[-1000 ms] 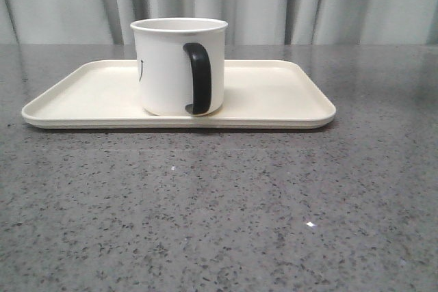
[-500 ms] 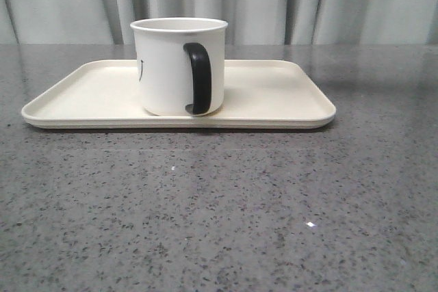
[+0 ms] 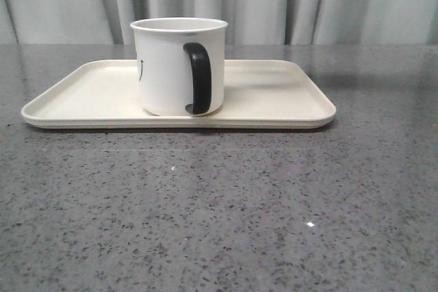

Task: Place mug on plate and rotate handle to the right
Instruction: 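Lower the open right gripper into the mug's rim, then close the right gripper on the rim and lift the mug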

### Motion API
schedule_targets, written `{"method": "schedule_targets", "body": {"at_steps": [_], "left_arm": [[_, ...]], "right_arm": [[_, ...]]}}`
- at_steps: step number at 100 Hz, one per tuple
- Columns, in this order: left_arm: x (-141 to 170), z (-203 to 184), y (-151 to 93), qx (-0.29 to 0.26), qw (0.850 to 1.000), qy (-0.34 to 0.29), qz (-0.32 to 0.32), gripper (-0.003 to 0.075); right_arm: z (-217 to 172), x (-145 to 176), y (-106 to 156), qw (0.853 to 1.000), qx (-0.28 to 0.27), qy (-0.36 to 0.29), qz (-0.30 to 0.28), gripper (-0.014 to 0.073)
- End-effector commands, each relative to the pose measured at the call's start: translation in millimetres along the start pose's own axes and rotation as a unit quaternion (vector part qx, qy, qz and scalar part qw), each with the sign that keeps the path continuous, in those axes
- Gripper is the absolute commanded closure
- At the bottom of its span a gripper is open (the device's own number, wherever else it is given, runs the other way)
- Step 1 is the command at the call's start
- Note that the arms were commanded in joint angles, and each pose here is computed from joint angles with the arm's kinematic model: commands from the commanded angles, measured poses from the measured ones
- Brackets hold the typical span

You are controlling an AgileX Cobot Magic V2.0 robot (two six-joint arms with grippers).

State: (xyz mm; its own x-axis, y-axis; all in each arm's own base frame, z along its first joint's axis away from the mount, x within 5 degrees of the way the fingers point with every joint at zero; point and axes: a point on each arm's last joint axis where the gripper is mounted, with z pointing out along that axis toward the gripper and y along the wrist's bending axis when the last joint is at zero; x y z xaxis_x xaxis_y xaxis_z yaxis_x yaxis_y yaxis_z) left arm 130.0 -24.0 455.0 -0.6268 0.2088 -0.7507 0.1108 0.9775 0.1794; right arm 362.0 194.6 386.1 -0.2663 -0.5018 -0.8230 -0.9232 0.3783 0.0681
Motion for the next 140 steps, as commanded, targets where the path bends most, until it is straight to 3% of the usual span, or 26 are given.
{"method": "schedule_targets", "body": {"at_steps": [1,140], "left_arm": [[-4,-6,3,-0.003,1.000,-0.022,-0.006,0.0740],[-4,-6,3,-0.003,1.000,-0.022,-0.006,0.0740]], "right_arm": [[-16,-17,12,0.999,-0.002,-0.035,-0.010,0.0108],[55,26,-17,0.997,-0.052,0.041,0.042,0.0108]]}}
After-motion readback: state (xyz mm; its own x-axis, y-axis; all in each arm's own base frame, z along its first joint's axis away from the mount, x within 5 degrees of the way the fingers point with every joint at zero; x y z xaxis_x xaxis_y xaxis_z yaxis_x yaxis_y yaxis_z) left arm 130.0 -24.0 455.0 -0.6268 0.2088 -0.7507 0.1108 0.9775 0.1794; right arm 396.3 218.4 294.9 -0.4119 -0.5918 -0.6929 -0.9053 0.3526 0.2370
